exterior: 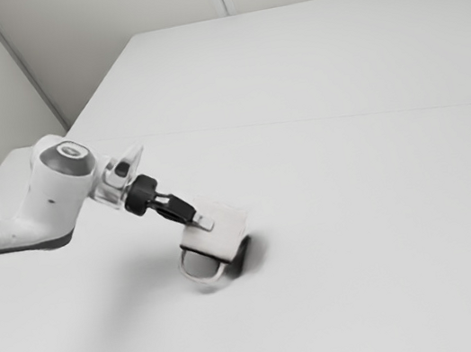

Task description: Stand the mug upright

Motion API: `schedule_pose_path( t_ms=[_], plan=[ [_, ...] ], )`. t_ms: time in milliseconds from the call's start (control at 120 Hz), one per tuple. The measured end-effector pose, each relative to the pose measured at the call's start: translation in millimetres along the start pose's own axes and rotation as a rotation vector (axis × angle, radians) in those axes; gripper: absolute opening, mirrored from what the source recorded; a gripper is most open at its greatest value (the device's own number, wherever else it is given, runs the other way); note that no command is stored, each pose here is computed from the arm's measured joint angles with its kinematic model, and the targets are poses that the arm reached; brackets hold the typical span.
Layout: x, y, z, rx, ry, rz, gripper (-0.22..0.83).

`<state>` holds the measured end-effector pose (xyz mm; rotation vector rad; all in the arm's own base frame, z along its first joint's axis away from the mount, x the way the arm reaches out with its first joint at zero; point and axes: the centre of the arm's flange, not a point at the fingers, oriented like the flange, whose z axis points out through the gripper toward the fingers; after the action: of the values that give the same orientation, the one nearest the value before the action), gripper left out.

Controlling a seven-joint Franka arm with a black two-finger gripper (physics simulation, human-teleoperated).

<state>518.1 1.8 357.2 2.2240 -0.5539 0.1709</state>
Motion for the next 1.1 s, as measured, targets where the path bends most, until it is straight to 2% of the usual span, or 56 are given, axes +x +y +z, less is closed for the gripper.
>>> schedule_pose_path(
  t_ms=[167,300,533,708,908,1000,1100],
  plan=[
    [9.8,26.3,0.9,0.226,-0.232,0.079,-0.13],
    [18.3,36.2,15.1,0.393,-0.346,0.136,-0.13],
    [21.1,58.3,48.4,0.599,-0.409,0.239,-0.13],
    [14.3,58.2,56.1,0.67,-0.401,0.241,-0.13],
    [9.7,35.7,26.5,0.719,-0.339,0.154,0.29],
    [10.2,34.5,21.7,0.731,-0.322,0.137,0.4],
    [14.2,42.4,24.9,0.738,-0.315,0.143,0.48]
  ],
)
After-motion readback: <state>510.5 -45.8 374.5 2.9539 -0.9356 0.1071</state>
